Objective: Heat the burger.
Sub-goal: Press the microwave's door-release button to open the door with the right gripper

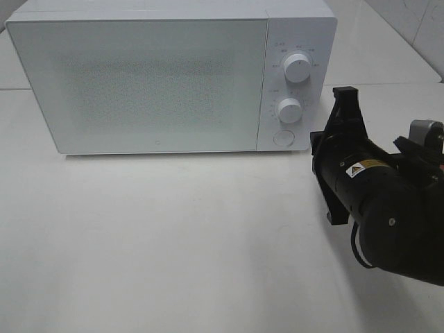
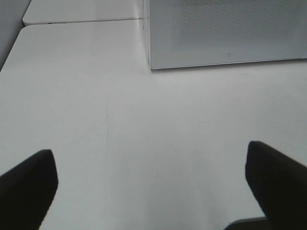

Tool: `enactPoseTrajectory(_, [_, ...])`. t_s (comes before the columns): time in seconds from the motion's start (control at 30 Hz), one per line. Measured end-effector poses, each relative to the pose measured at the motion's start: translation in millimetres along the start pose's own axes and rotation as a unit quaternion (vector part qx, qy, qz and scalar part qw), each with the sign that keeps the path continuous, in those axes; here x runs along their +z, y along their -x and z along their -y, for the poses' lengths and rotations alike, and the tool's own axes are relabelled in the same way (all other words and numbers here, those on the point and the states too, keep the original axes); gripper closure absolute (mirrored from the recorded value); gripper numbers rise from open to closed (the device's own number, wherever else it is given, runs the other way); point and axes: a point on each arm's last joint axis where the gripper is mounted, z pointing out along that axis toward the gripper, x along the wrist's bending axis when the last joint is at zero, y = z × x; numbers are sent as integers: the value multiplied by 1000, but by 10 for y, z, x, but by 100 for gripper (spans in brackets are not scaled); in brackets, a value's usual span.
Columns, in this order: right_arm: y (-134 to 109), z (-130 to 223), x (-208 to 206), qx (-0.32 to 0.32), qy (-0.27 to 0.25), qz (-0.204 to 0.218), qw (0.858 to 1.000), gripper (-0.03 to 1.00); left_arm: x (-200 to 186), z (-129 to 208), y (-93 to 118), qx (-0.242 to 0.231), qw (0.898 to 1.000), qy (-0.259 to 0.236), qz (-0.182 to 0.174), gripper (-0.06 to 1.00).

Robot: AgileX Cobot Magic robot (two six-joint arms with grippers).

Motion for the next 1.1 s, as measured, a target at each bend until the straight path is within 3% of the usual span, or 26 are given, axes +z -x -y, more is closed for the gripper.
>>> enactPoseTrajectory(0.17, [151, 49, 77, -10, 6, 21, 1000, 96, 0, 0, 0, 0, 1000, 0, 0, -4])
enactPoseTrajectory(1.1, [298, 276, 779, 1, 12, 56, 998, 96, 0, 0, 0, 0, 1000, 0, 0, -4])
